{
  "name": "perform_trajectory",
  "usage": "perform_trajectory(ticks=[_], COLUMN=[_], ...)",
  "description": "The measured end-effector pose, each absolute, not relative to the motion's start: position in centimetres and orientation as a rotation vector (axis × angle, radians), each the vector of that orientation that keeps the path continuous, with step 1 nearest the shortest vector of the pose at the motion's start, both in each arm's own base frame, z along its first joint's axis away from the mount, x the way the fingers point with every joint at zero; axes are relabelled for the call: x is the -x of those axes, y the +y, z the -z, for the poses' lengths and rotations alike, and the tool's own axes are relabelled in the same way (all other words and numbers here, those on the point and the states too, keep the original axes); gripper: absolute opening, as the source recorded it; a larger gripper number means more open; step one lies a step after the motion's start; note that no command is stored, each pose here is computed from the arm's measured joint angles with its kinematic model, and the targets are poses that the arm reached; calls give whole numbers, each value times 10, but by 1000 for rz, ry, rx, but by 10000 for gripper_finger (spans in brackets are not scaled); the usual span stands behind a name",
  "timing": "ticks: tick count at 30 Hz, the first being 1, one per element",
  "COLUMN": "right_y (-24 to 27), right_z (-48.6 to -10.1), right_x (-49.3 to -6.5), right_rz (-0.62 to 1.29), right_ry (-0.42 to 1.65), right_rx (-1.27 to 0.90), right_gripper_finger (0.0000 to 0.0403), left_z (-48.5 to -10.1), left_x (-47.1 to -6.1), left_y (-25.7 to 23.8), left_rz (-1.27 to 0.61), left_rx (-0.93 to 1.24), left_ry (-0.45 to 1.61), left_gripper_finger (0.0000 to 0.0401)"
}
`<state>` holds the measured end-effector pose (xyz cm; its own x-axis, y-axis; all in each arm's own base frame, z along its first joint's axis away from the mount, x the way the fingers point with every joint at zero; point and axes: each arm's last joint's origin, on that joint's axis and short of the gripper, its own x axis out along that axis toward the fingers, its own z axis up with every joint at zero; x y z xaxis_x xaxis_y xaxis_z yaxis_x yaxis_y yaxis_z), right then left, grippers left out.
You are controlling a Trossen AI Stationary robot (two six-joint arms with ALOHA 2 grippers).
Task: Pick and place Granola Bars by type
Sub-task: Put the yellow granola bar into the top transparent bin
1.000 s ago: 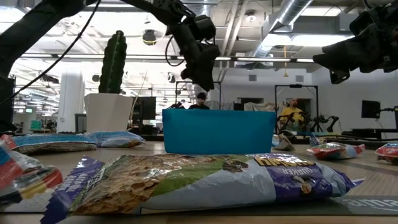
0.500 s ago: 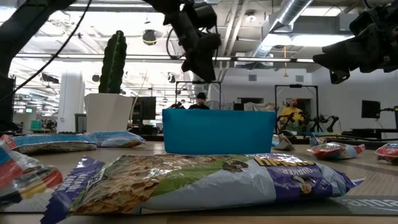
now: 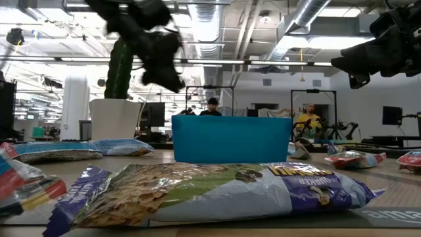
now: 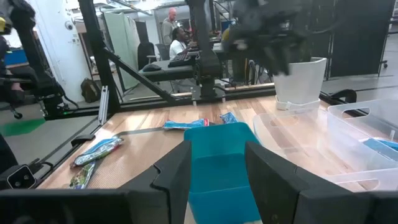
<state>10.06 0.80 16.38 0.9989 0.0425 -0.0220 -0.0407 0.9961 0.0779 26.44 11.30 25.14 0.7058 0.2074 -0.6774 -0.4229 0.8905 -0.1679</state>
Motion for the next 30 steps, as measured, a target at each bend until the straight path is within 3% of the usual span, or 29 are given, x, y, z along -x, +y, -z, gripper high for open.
perform_trajectory(ticks=[10,30], right_y=[8,8], right_z=[-164,-164], right_x=[-101,-101], right_rz=[-41,-41], right_ry=[24,24], right_rx=[-78,-78], right_gripper_finger=[143,143], left_z=[-224,-190], left_x=[-185,-125], left_y=[61,16], left_rz=[-243,-30], left_rx=[305,281], left_ry=[552,94], left_gripper_finger=[126,126])
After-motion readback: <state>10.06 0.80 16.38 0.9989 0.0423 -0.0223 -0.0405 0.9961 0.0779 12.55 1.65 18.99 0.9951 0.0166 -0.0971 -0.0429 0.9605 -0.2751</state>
